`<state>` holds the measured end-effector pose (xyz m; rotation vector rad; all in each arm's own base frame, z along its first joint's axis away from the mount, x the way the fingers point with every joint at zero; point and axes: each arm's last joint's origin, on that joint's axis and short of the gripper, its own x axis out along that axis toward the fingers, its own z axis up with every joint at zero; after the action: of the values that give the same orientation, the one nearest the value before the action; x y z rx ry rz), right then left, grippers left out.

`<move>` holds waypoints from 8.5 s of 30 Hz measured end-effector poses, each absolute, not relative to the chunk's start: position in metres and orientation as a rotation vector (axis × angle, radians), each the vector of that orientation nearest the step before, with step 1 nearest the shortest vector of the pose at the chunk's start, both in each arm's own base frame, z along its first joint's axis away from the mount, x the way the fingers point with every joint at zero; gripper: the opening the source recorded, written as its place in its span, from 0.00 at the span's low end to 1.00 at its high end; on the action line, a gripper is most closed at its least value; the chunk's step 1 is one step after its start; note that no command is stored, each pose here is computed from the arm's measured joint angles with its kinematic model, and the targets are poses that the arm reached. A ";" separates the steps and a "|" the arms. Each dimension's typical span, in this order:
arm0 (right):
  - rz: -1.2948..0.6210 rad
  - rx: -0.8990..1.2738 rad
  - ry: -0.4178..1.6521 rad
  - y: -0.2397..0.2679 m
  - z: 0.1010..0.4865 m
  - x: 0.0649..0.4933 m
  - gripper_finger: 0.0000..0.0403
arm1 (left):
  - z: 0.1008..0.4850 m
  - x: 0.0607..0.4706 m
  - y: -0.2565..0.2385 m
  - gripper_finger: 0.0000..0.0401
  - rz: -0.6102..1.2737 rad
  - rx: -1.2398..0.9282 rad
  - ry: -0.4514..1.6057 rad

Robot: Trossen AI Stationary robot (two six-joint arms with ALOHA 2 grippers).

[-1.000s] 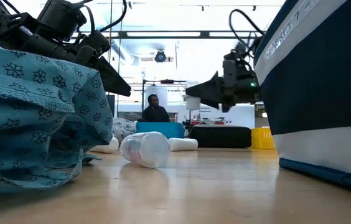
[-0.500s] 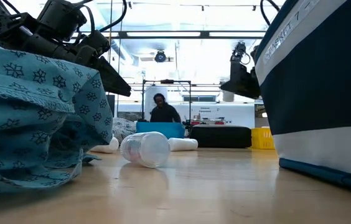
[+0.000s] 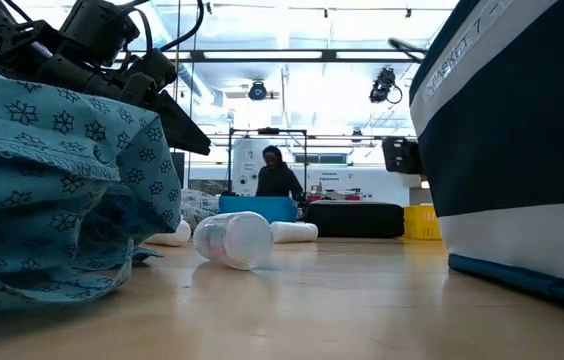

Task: Pick & place medical supplies in basket/bin
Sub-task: Put the top transparent pill bottle into the yellow basket, then put the transparent pill bottle into the yellow basket

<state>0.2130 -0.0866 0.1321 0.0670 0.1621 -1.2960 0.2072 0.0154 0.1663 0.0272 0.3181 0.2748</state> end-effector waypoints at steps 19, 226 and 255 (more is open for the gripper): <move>-1.270 0.243 0.304 -0.103 0.111 0.200 0.33 | 0.166 0.207 0.015 0.78 0.275 0.027 0.318; -0.205 -0.179 -0.001 0.001 0.208 0.121 0.42 | 0.264 0.408 0.049 0.37 -0.408 0.266 -0.135; -0.424 -0.020 -0.136 -0.026 0.198 0.125 0.67 | 0.238 0.417 0.105 0.37 -0.223 0.177 -0.193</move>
<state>0.1255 -0.0262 0.1982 -0.0198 -0.1361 -0.4241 0.4168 0.1045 0.2383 0.1766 -0.1932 -0.2227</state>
